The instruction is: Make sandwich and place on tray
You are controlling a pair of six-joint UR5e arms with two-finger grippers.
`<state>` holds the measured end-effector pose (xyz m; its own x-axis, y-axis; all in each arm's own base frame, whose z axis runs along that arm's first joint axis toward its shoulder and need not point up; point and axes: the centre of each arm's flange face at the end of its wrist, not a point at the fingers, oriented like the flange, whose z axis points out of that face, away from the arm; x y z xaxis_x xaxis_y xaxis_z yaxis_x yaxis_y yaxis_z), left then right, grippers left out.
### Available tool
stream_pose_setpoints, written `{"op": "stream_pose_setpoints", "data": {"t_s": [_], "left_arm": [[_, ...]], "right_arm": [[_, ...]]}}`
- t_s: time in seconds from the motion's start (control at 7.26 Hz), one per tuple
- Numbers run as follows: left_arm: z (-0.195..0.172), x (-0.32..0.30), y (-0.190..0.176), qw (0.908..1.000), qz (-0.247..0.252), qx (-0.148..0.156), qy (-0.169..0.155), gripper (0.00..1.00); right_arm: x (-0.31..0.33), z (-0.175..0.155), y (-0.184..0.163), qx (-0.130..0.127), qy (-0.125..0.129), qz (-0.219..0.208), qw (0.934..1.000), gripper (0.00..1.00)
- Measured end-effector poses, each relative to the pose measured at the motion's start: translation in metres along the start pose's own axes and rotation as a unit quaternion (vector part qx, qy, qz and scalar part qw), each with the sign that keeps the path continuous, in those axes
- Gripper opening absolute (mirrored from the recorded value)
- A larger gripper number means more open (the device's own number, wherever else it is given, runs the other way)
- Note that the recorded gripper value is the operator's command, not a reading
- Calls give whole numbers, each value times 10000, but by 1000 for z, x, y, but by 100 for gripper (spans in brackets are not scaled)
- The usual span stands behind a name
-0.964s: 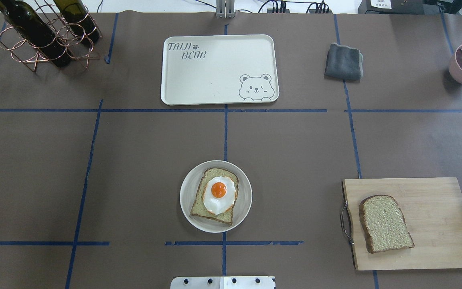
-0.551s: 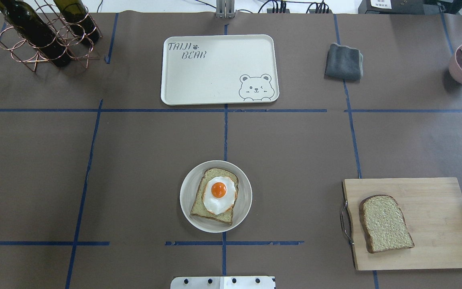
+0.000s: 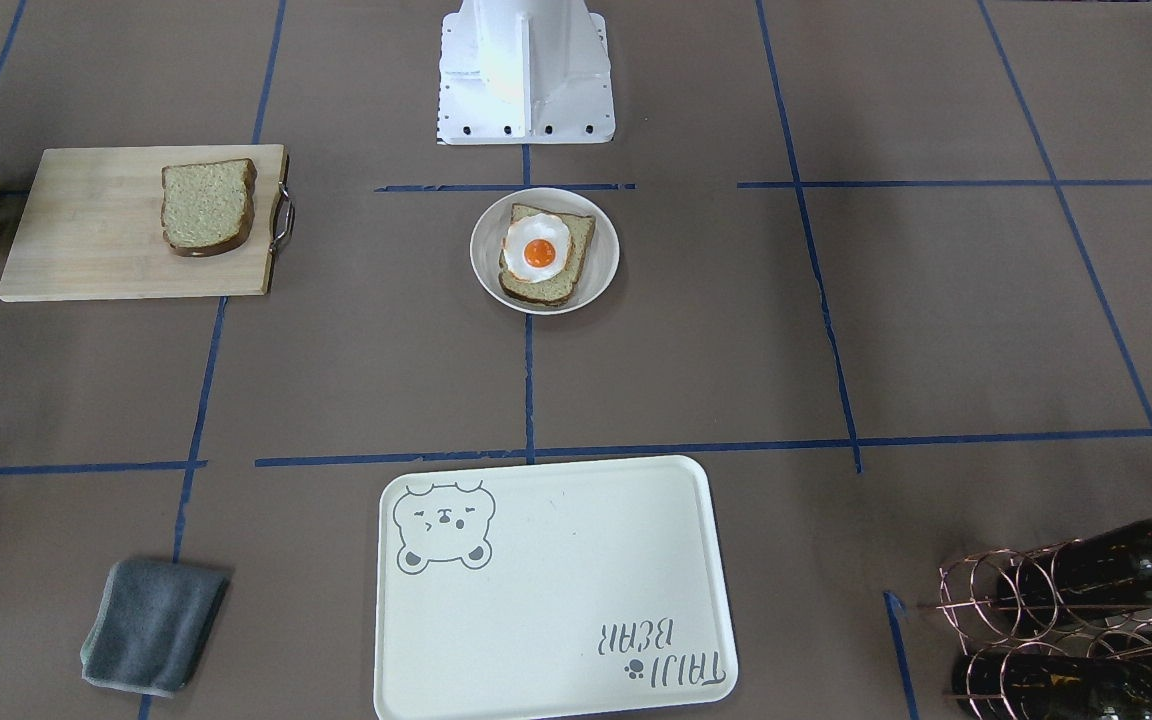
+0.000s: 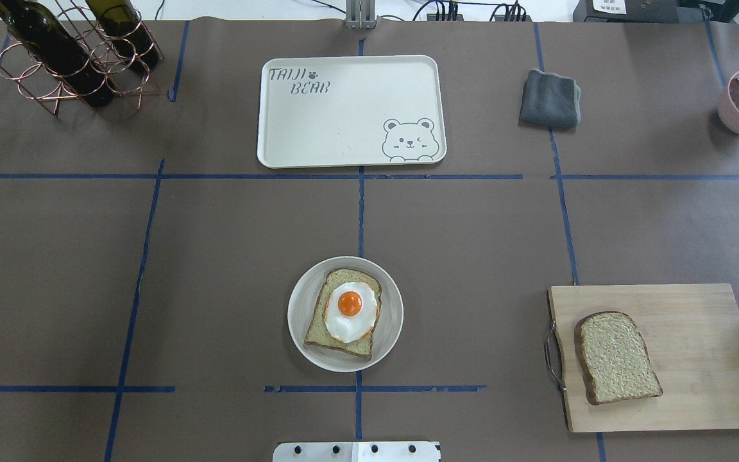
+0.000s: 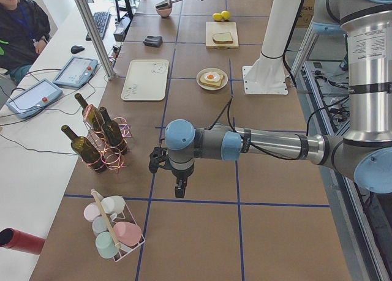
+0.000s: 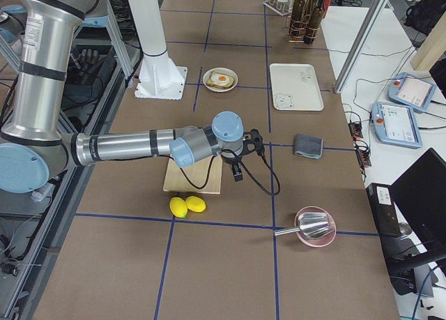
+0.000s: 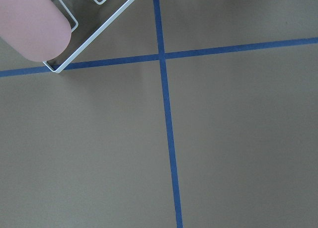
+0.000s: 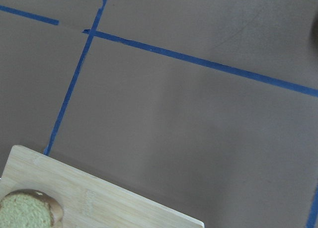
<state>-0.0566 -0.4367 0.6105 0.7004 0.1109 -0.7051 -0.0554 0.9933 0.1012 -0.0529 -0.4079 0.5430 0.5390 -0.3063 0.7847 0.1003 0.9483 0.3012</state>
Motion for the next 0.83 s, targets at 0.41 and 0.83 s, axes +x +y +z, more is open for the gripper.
{"op": "stream_pose_setpoints", "data": {"t_s": [0.41, 0.83], "left_arm": [[0, 1, -1, 10000, 7, 2, 0, 100], [0, 1, -1, 10000, 13, 4, 0, 100]], "right_arm": [[-80, 69, 13, 101, -190, 439, 9988, 100], [-146, 120, 63, 126, -147, 587, 9981, 95]]}}
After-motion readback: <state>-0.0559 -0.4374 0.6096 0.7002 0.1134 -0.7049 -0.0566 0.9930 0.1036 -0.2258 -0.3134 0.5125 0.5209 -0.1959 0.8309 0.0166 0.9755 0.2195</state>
